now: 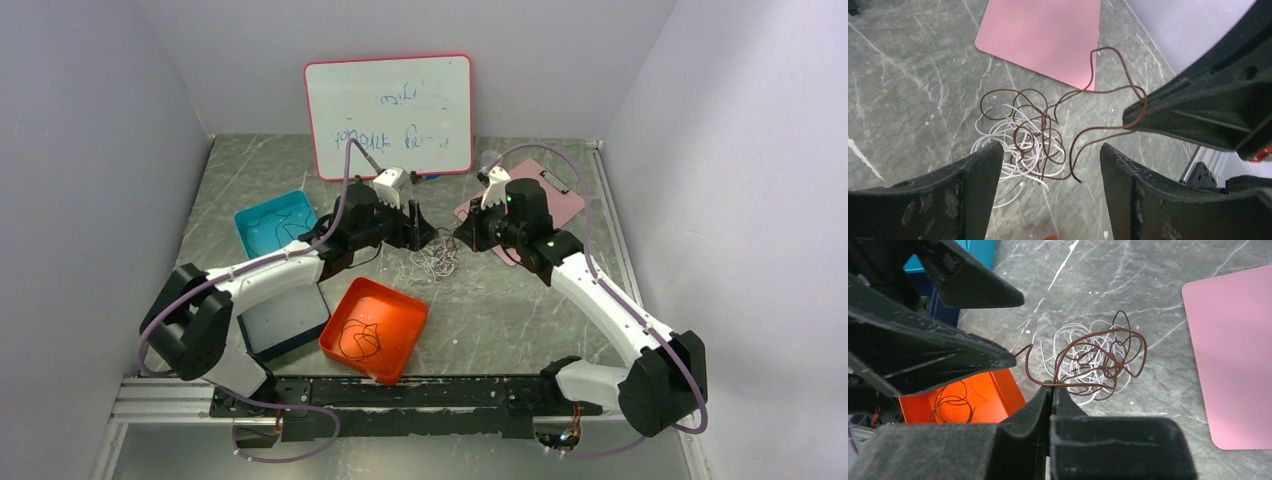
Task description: Untangle the cables
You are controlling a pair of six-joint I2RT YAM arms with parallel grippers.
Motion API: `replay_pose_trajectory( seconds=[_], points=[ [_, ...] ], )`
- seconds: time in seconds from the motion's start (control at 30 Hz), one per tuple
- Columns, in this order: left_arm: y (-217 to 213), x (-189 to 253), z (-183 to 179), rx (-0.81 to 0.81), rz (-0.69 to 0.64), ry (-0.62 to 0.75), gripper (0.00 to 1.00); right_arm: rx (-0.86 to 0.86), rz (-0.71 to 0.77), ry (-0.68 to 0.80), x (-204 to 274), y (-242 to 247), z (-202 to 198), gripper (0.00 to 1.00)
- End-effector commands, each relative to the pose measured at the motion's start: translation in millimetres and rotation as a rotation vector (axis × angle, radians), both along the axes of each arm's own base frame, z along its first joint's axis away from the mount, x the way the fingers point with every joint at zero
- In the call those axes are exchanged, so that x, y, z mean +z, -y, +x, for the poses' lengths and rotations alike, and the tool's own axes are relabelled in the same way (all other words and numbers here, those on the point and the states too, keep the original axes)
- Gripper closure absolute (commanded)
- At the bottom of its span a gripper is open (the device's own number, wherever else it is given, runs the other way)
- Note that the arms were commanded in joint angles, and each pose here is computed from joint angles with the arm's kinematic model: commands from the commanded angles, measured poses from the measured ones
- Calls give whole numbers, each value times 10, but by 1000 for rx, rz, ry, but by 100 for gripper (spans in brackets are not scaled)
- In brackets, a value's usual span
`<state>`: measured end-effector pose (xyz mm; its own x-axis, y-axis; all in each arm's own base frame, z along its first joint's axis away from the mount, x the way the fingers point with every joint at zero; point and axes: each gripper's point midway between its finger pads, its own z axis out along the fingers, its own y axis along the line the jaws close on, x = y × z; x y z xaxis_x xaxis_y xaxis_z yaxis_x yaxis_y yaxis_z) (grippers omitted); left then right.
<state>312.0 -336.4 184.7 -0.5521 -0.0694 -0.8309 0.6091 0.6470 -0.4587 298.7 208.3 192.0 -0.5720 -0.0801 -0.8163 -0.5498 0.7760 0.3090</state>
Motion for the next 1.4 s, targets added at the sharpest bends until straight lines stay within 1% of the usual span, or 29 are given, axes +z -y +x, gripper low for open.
replay_pose_trajectory(
  seconds=[0.0, 0.2, 0.43, 0.57, 0.7, 0.8, 0.83, 0.9, 0.97, 1.07, 1.17, 1.23, 1.37],
  points=[
    [173, 206, 87, -12, -124, 49, 24, -13, 58, 37, 263, -14, -1, 100],
    [310, 101, 84, -46, -142, 35, 25, -28, 92, 65, 450, -15, -3, 100],
    [466, -172, 63, -72, -109, -21, 28, -71, 185, 109, 732, -38, 35, 100],
    [521, -382, 110, -52, -89, -65, 30, -61, 235, 126, 876, -82, 21, 100],
    [595, -563, 150, -49, -63, -100, 35, -31, 284, 157, 1070, -133, -20, 100],
    [651, -676, 138, -64, -47, -116, 43, -18, 307, 171, 1162, -150, -50, 100],
    [665, -708, 127, -66, -41, -121, 46, -16, 323, 203, 1316, -150, -48, 100],
    [678, -777, 110, -66, -30, -132, 52, -19, 338, 232, 1445, -134, -55, 100],
    [678, -836, 96, -64, -21, -143, 61, -25, 346, 264, 1577, -110, -63, 100],
    [663, -910, 81, -59, -10, -159, 78, -35, 353, 321, 1810, -65, -75, 100],
    [650, -952, 84, -53, -1, -167, 90, -50, 350, 374, 2019, -9, -83, 100],
    [642, -975, 83, -49, 4, -171, 93, -63, 345, 413, 2163, 34, -87, 100],
    [619, -1015, 85, -39, 17, -176, 93, -96, 334, 491, 2425, 132, -82, 100]
  ],
)
